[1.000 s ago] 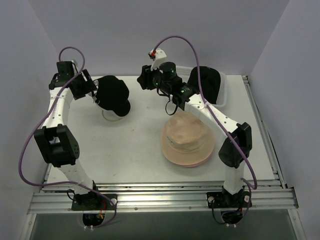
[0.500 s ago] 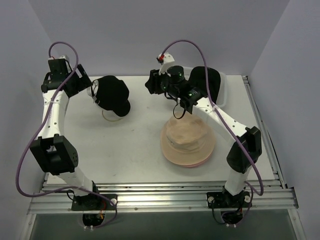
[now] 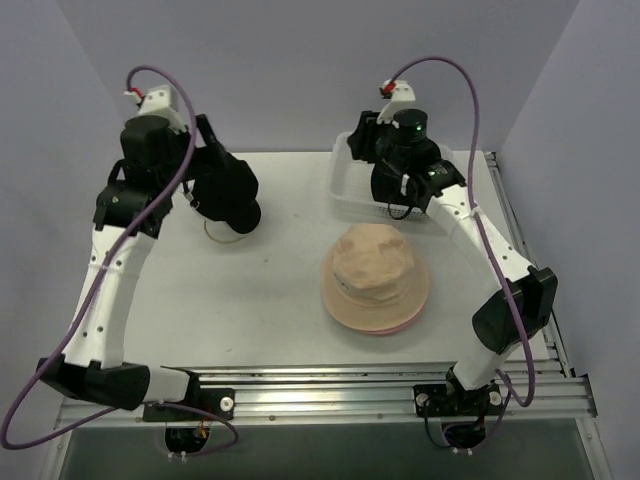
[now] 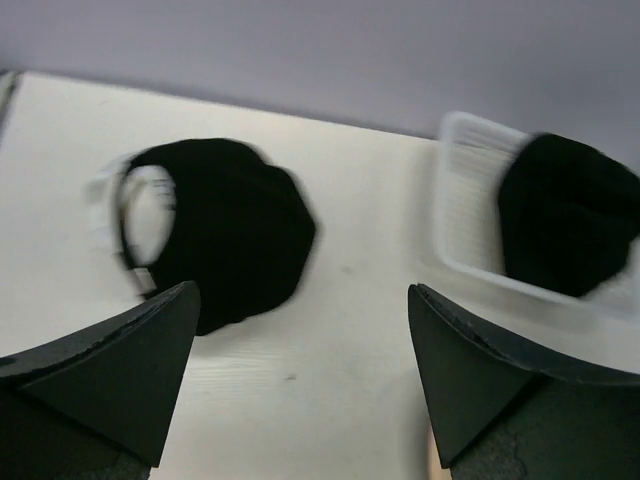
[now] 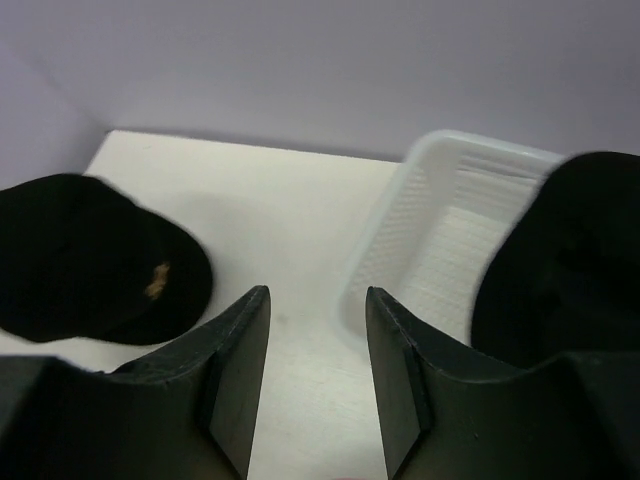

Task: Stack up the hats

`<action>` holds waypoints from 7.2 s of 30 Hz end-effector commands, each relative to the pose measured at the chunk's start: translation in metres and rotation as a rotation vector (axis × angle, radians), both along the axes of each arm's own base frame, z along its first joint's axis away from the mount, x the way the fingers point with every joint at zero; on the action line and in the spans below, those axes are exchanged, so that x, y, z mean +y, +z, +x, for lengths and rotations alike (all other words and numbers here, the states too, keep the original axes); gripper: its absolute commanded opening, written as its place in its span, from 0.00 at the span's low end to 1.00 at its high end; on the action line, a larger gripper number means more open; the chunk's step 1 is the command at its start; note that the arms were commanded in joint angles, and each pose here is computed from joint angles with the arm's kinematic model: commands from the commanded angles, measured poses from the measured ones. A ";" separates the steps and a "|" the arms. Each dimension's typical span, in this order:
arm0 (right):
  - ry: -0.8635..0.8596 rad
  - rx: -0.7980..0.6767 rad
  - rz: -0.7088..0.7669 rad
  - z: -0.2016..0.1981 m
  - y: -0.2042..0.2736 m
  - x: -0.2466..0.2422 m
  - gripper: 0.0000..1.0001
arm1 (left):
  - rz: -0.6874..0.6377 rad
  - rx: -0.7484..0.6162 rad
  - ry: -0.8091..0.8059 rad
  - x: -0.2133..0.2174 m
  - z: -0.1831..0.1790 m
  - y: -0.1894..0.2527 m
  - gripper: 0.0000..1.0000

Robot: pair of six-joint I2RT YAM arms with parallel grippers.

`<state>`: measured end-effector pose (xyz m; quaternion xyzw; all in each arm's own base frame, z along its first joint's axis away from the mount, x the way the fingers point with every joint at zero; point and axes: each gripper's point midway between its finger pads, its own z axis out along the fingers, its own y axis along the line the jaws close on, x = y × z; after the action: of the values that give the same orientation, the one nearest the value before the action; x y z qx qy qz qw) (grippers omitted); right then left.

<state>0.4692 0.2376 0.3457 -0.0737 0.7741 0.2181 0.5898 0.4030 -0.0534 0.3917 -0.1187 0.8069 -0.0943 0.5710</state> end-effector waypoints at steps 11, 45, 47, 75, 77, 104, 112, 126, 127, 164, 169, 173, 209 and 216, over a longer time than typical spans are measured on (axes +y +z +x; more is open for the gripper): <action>-0.460 0.232 -0.093 0.066 -0.077 -0.180 0.41 | -0.092 -0.187 -0.441 -0.174 -0.078 -0.010 0.94; -0.332 -0.072 0.018 0.003 0.094 -0.157 0.00 | 0.059 -0.113 -0.446 -0.195 -0.064 -0.107 0.94; -0.289 -0.114 0.050 -0.021 0.118 -0.151 0.00 | 0.062 -0.112 -0.453 -0.197 -0.064 -0.109 0.94; 0.036 0.070 0.113 -0.182 0.100 -0.088 0.00 | -0.032 -0.237 -0.575 -0.206 -0.091 -0.076 0.94; 0.020 0.082 0.094 -0.183 0.099 -0.092 0.00 | 0.006 -0.253 -0.519 -0.202 -0.087 -0.067 0.94; 0.006 0.194 0.064 -0.194 0.026 -0.059 0.36 | -0.143 -0.284 -0.805 -0.253 -0.114 -0.064 0.94; -0.101 0.110 0.108 -0.183 0.037 -0.074 0.42 | -0.321 -0.148 -0.911 -0.258 -0.112 -0.094 0.96; -0.097 0.101 0.125 -0.188 0.014 -0.076 0.41 | -0.457 -0.148 -0.877 -0.260 -0.112 -0.105 0.98; -0.092 0.096 0.129 -0.189 0.015 -0.075 0.41 | -0.463 -0.146 -0.894 -0.262 -0.112 -0.105 0.99; -0.089 0.083 0.113 -0.193 -0.006 -0.079 0.42 | -0.641 -0.103 -0.997 -0.275 -0.123 -0.103 0.02; -0.110 0.084 0.082 -0.183 -0.003 -0.080 0.42 | -0.665 -0.019 -1.017 -0.271 -0.136 -0.125 0.02; -0.121 0.080 0.081 -0.179 0.000 -0.079 0.45 | -0.645 0.029 -0.976 -0.267 -0.135 -0.145 0.02; -0.341 0.204 0.378 -0.158 -0.071 -0.174 0.50 | -0.485 0.164 -0.897 -0.267 -0.133 -0.243 0.02; -0.288 0.246 0.452 -0.166 -0.112 -0.169 0.50 | -0.480 0.192 -0.889 -0.272 -0.134 -0.260 0.02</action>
<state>0.3024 0.0592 0.2166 0.2167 0.8011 0.2590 0.4942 0.2701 -0.3259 0.1501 0.0942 0.7721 -0.5159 0.3589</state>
